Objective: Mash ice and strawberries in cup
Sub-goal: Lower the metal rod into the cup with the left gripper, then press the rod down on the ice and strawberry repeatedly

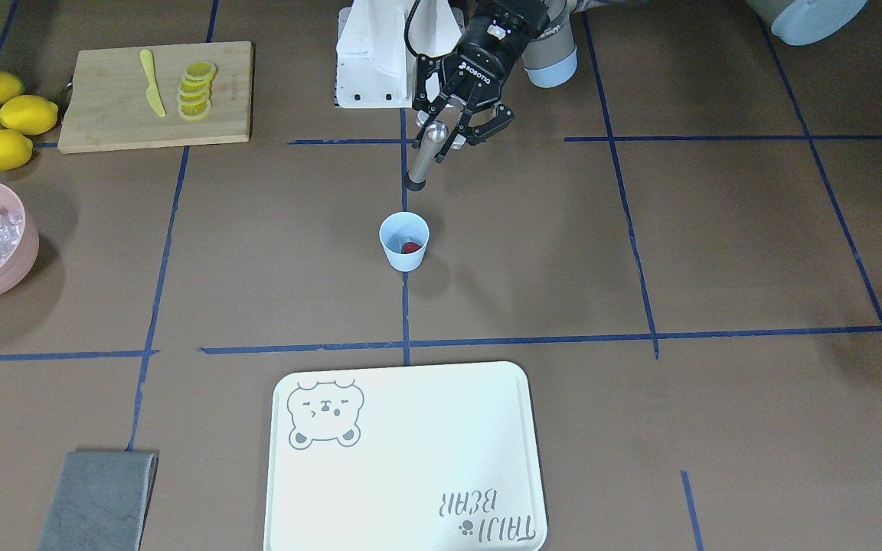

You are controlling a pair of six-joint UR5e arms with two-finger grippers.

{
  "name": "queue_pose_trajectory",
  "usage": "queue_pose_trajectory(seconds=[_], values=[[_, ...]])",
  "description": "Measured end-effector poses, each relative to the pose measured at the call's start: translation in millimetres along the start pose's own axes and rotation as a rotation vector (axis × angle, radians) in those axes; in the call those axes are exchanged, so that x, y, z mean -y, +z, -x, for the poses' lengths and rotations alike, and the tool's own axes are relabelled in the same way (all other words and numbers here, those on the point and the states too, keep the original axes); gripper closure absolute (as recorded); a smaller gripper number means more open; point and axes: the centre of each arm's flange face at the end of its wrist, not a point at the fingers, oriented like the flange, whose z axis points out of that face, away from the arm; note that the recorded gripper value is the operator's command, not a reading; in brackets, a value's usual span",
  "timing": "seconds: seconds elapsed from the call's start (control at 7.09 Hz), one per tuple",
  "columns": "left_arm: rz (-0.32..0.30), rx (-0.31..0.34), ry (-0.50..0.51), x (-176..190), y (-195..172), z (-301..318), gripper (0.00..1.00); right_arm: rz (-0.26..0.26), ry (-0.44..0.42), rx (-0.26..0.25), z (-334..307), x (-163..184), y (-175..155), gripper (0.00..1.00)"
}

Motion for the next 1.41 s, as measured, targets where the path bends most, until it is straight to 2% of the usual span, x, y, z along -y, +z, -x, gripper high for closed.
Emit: queue_pose_trajectory(seconds=[0.42, 1.41], values=[[-0.023, 0.052, 0.085, -9, 11, -2, 1.00, 0.002, 0.002, 0.000, -1, -1, 1, 0.01], [-0.029, 0.089, 0.115, -39, 39, -11, 1.00, 0.003, -0.001, 0.001, 1, 0, 1, 0.01]])
